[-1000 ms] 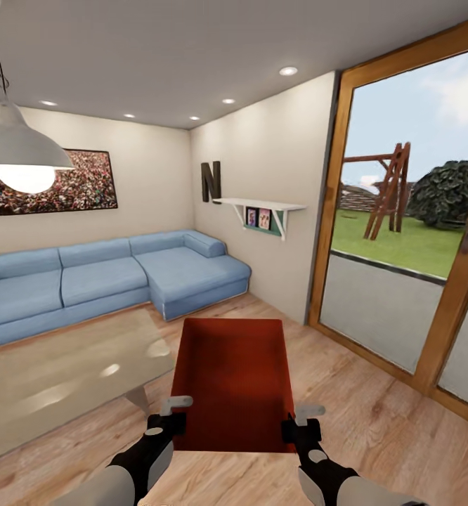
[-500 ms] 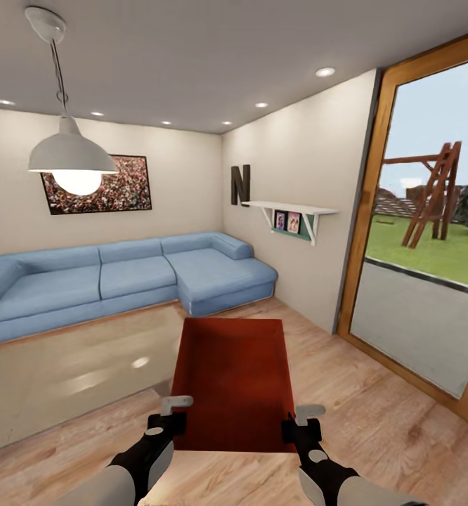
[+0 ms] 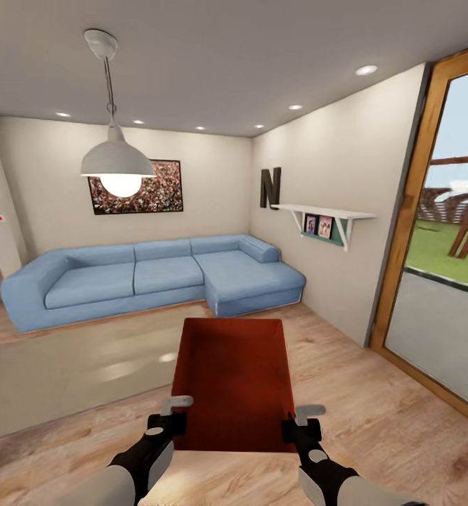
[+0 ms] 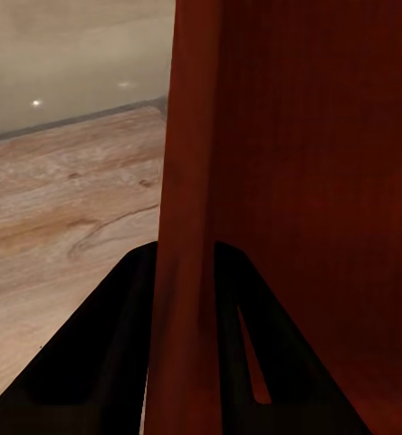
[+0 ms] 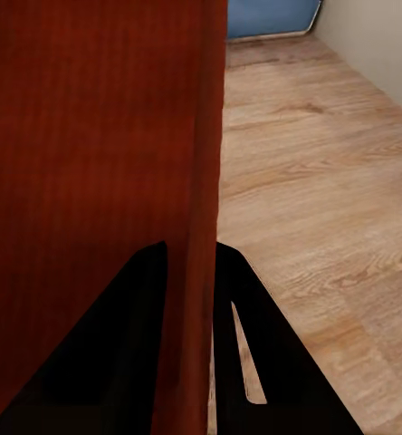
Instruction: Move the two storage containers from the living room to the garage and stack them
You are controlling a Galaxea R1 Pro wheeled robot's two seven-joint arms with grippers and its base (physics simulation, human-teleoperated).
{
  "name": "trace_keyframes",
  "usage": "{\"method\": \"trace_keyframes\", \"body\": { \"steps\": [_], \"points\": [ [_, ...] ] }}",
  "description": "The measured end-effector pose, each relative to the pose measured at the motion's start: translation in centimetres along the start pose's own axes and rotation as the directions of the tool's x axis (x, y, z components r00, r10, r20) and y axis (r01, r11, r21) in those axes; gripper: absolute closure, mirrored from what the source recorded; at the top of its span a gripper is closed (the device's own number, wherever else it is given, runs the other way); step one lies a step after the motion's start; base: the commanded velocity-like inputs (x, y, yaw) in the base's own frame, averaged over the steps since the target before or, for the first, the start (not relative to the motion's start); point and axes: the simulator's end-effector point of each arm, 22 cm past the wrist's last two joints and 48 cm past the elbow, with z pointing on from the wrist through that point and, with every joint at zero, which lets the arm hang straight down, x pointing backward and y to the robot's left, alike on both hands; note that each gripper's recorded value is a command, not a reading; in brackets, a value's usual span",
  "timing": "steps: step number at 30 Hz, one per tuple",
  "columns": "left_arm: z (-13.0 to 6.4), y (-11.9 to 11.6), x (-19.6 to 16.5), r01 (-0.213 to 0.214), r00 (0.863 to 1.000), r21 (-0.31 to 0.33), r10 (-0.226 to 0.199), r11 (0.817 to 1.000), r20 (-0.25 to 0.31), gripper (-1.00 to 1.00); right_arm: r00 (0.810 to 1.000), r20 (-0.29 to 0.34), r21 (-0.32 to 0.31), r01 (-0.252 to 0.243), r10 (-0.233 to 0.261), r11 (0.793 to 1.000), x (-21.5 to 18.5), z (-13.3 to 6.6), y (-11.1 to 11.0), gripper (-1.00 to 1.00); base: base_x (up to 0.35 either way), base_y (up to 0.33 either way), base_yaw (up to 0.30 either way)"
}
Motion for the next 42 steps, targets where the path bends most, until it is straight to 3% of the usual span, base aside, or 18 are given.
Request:
{"method": "trace_keyframes", "body": {
  "steps": [42],
  "points": [
    [-0.7, 0.0, -1.5, 0.002, 1.0, 0.001, -0.003, 1.0, 0.029, 1.0, 1.0, 0.029, 0.002, -0.002, 0.002, 1.0, -1.6, -0.4, -0.1, 1.0, 0.0, 0.0, 0.287]
  ]
}}
